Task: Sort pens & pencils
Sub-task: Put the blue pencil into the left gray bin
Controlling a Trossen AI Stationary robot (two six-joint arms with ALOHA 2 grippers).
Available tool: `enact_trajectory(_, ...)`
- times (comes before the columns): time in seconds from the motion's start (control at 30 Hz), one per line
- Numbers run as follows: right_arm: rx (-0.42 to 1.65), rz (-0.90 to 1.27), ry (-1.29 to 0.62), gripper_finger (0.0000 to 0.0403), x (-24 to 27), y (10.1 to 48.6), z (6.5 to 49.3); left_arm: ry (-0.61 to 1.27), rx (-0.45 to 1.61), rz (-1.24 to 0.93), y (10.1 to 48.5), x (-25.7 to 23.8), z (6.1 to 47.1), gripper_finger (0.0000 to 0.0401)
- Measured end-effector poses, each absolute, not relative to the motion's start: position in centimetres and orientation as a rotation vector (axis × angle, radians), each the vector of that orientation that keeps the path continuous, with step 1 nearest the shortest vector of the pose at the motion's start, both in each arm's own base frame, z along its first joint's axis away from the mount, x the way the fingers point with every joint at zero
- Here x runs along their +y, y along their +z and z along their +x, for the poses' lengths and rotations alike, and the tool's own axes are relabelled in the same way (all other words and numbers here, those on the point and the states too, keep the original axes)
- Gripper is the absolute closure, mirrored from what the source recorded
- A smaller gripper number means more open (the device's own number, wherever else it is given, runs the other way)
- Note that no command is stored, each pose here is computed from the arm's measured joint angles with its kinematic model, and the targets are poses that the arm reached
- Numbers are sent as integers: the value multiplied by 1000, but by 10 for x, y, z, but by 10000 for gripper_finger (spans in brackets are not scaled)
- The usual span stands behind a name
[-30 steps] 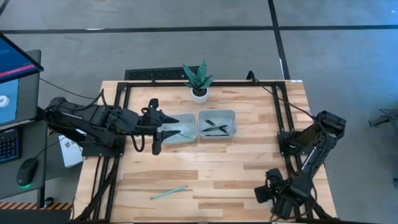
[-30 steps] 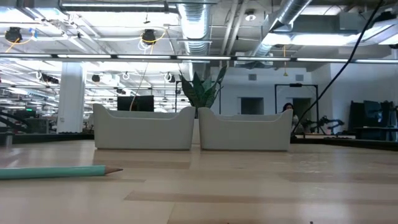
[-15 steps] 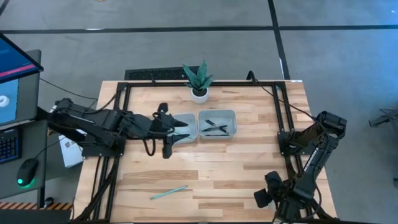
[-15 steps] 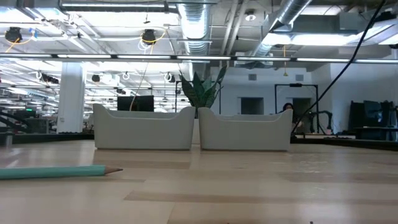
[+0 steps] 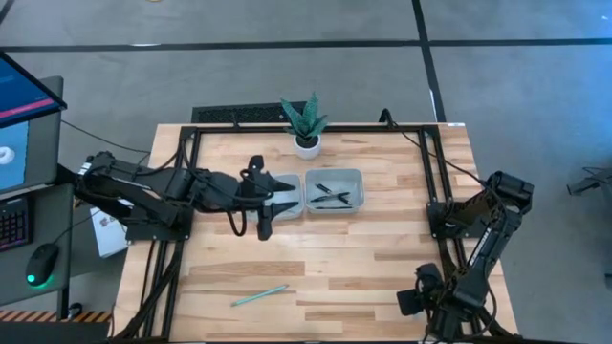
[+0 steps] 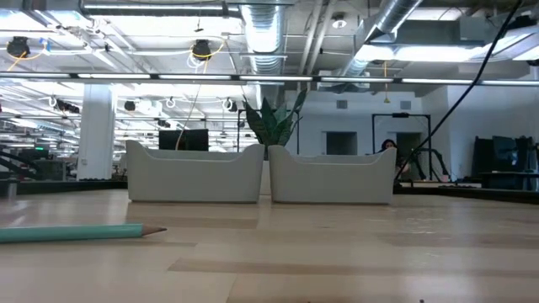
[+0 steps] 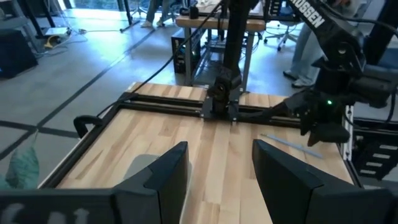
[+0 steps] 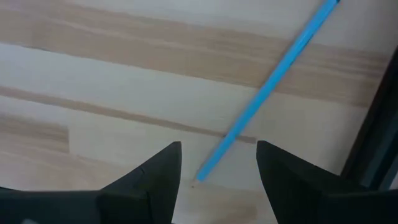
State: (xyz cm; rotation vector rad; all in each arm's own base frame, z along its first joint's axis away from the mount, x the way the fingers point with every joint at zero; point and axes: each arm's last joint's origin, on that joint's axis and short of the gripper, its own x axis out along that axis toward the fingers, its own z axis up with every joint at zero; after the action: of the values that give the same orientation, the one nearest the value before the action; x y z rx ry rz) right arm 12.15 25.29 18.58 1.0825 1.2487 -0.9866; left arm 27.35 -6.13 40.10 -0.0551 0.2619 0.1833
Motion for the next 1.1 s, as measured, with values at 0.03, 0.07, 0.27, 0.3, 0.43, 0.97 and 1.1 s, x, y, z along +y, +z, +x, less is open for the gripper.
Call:
enact_trajectory(0.03, 1245, 1083, -995, 173, 252, 186, 123, 183, 262, -55, 401, -61, 273, 232)
enact_trajectory(0.07, 1243, 1077, -1005, 173, 251, 186, 123, 180, 265, -54, 401, -61, 273, 232)
enact_trajectory(0.27, 1303, 1003, -1090, 173, 253, 171, 124, 181, 268, -53, 400, -61, 273, 232)
enact_trajectory(0.3, 1305, 999, -1097, 173, 255, 166, 125, 181, 269, -53, 400, -61, 273, 232)
enact_trajectory(0.43, 1315, 996, -1096, 173, 264, 148, 128, 175, 271, -55, 400, -62, 273, 232)
enact_trajectory(0.97, 1259, 1010, -1079, 173, 269, 129, 140, 162, 268, -81, 400, -62, 273, 232)
enact_trajectory(1.1, 1254, 1009, -1077, 173, 269, 129, 140, 162, 267, -82, 400, -62, 273, 232)
